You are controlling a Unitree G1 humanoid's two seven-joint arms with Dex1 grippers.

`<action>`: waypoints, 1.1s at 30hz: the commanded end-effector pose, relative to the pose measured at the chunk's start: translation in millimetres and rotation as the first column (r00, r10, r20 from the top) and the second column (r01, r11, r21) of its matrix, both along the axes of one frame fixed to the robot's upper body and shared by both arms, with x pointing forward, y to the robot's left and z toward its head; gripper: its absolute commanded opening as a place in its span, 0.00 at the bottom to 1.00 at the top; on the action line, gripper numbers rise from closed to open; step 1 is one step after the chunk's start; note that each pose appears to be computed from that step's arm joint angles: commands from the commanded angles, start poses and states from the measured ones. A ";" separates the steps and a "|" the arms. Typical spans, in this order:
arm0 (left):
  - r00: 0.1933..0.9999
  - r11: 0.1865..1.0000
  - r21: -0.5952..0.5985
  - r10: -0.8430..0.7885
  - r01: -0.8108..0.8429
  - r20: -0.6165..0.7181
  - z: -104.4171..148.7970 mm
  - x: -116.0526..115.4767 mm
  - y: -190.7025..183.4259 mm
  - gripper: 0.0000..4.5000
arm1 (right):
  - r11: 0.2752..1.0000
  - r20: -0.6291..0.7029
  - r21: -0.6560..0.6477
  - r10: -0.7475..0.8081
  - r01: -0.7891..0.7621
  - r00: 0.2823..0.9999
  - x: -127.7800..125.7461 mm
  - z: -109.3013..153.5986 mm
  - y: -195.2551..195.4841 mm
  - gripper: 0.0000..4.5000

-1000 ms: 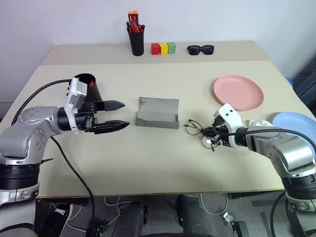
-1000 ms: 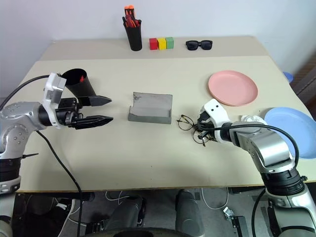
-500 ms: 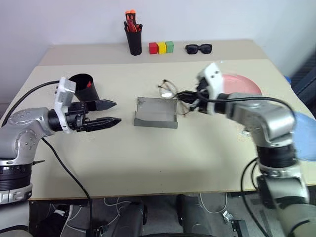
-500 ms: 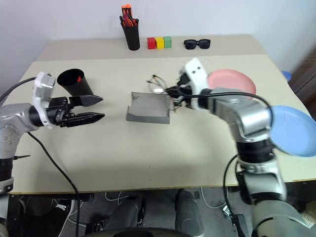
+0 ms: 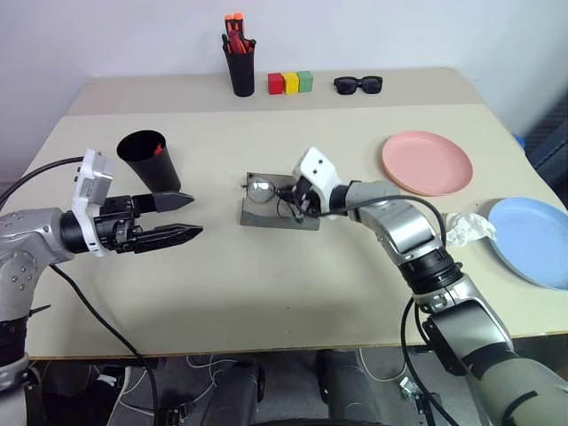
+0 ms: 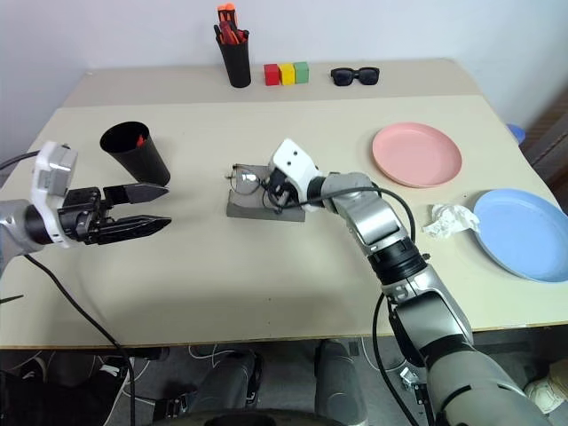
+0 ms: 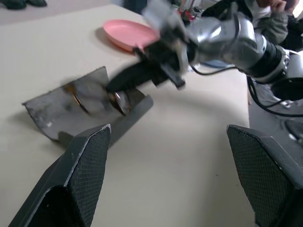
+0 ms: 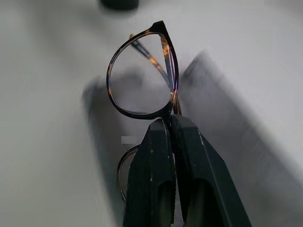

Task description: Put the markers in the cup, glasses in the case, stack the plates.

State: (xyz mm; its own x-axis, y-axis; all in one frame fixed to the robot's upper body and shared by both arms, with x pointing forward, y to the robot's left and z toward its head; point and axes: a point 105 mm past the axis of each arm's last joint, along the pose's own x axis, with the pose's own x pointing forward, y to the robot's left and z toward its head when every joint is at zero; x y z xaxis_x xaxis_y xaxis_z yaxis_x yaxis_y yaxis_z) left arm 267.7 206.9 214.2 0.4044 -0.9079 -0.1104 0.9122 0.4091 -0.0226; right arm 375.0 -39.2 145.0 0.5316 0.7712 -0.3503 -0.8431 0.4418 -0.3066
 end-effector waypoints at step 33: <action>0.875 0.913 -0.102 0.409 -0.396 0.260 15.0 175.2 -75.1 0.29 | 0.876 -0.027 0.482 0.052 -0.033 0.998 -65.0 67.7 -74.4 1.00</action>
State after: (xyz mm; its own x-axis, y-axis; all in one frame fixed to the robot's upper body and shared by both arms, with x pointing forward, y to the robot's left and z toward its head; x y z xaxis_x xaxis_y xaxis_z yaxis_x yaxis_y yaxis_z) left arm 432.4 127.0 224.6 0.6935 -0.7159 0.0807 0.7041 0.6973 0.1342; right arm 321.1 -119.1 195.7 0.5279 0.8492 0.0116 -0.8492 0.5276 0.0224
